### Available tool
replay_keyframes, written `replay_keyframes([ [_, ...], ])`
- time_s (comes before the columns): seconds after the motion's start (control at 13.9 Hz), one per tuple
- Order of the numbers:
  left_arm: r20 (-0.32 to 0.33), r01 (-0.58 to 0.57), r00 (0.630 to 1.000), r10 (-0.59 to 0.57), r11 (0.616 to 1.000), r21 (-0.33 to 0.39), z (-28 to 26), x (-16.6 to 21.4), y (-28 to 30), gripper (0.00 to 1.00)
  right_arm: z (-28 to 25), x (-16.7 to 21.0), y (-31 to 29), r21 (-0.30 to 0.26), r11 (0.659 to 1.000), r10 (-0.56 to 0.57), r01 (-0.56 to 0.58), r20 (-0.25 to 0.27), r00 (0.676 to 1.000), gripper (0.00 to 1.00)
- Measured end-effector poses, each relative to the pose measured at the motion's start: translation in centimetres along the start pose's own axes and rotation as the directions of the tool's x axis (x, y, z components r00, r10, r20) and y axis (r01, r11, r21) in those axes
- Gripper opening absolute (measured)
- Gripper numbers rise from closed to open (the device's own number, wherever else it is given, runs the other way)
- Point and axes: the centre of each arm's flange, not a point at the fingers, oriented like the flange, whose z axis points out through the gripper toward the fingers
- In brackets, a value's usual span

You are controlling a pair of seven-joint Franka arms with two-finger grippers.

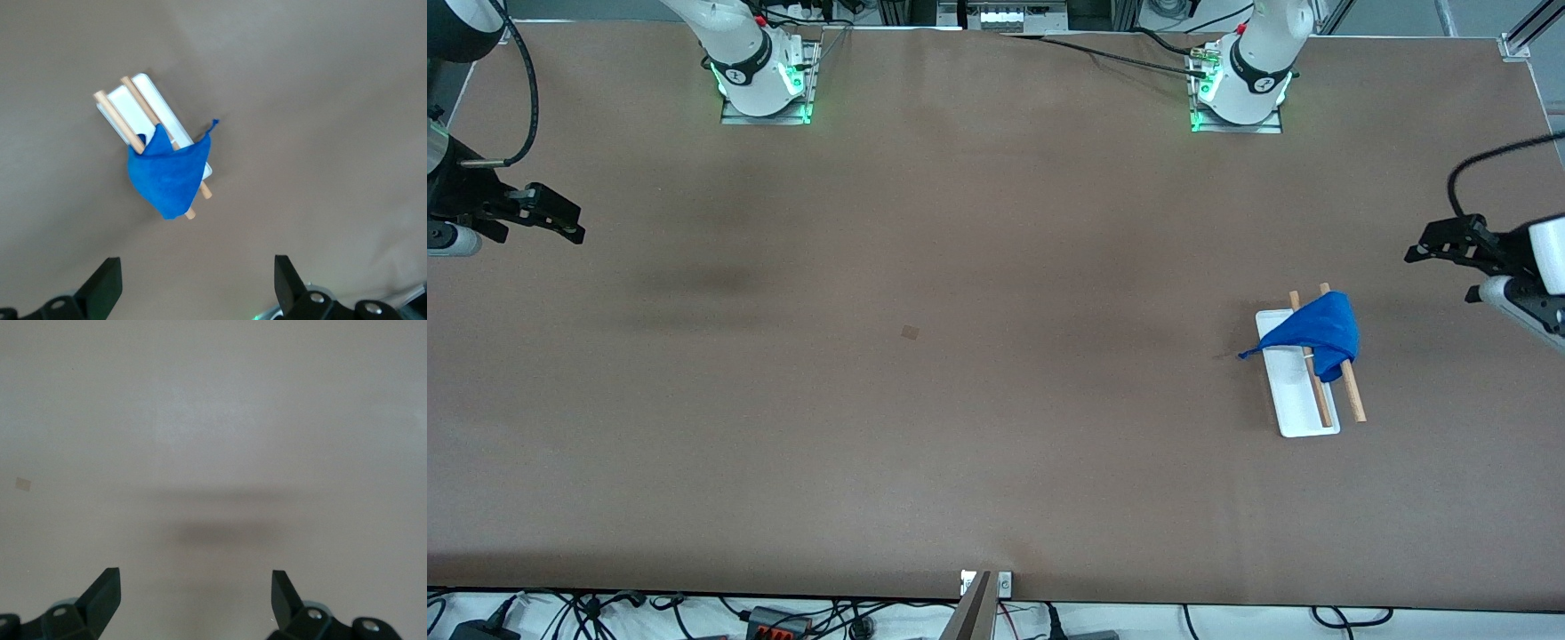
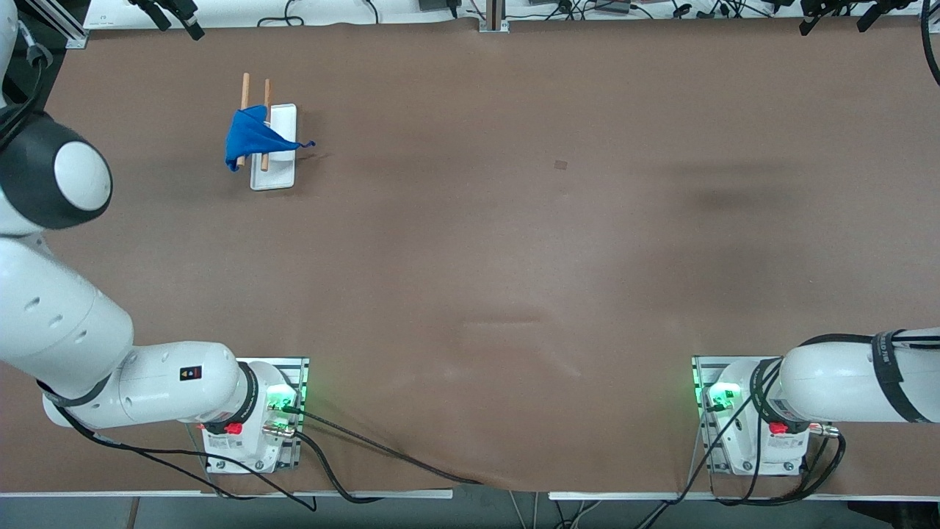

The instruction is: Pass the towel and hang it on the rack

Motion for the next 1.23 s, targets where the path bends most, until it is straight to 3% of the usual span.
replay_keyframes([
  [0.29, -0.024, 0.221, 0.975, -0.221, 0.975, 0.025, 0.7, -4.5, 1.2, 1.0, 0.0, 0.0, 0.0, 0.001, 1.0, 0.0, 0.0, -0.001, 1.0, 1.0],
  [0.5, -0.038, 0.426, 0.904, -0.425, 0.903, 0.048, 0.6, -4.7, 3.5, 1.0, -0.4, -0.1, -0.1, 0.001, 1.0, -0.001, 0.001, -0.006, 1.0, 1.0],
  [1.01, -0.056, 0.521, 0.853, -0.518, 0.852, 0.05, 0.2, -4.9, 3.5, 1.0, 0.0, -0.3, -0.2, 0.002, 1.0, -0.002, 0.002, 0.017, 1.0, 1.0],
  [1.23, -0.07, 0.572, 0.82, -0.567, 0.815, 0.097, -0.6, -6.5, 1.9, 1.0, 0.0, -0.3, -0.3, 0.002, 1.0, -0.004, 0.004, 0.018, 1.0, 1.0],
])
